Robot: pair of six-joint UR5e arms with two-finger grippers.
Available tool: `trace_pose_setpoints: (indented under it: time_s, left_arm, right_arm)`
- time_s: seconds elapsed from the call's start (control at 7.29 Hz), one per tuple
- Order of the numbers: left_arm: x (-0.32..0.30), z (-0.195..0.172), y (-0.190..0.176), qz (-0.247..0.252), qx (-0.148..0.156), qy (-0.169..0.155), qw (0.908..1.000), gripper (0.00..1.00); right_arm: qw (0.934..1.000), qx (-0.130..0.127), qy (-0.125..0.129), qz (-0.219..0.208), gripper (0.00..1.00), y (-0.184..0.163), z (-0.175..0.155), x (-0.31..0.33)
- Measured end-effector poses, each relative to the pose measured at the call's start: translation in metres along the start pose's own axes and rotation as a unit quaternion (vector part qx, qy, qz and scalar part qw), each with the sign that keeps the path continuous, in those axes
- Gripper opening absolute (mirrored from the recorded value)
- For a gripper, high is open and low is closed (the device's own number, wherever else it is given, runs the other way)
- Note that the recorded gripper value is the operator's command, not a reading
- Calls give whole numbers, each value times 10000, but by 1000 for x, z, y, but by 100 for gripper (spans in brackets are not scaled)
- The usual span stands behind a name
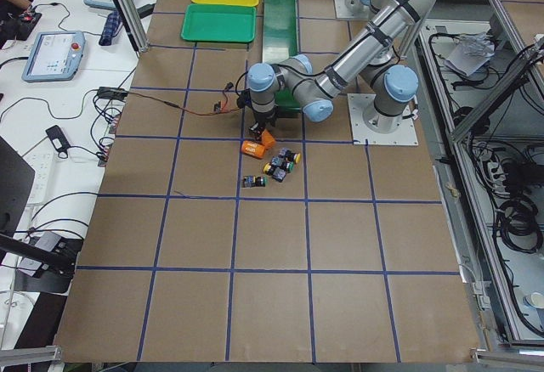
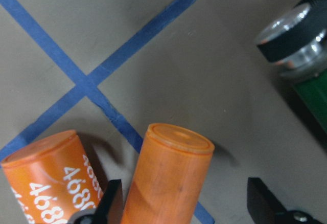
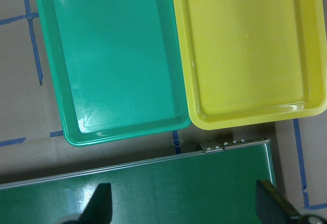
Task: Sort buttons by color to trays
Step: 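Lower the left gripper and grasp the plain orange cylinder, then carry the orange cylinder onto the green conveyor belt and release it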
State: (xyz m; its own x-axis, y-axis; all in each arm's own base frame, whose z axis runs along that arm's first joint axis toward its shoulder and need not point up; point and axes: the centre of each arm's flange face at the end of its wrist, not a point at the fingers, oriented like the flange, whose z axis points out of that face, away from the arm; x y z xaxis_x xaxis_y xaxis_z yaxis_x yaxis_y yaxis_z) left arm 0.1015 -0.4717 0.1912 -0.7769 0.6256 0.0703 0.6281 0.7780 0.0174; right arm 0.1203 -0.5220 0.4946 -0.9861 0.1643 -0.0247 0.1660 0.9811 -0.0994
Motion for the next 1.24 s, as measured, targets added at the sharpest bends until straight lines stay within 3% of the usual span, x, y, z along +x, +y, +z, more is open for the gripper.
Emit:
trace_pose_setpoints:
  time_s: [0.14,0.27,0.41,0.82,1.24]
  left_arm:
    - [-2,3,-1,-1,-14,26,10000,54]
    - [-3,6,-1,-1,-20,35,10000,22]
    - [-4,8,-1,-4,-22,37,10000,7]
    - [-1,-13,-1,1,41,-107,9999,7]
    - [47,-71,-7,291,86,-12,9995,7]
  right_arm:
    - [10000,4,0,0,100,0,0,0]
    - [10000,5,-1,0,100,0,-1,0]
    - [10000,6,-1,0,100,0,-1,0]
    - [10000,7,-3,0,100,0,-1,0]
    - [10000,7,-1,0,100,0,-1,0]
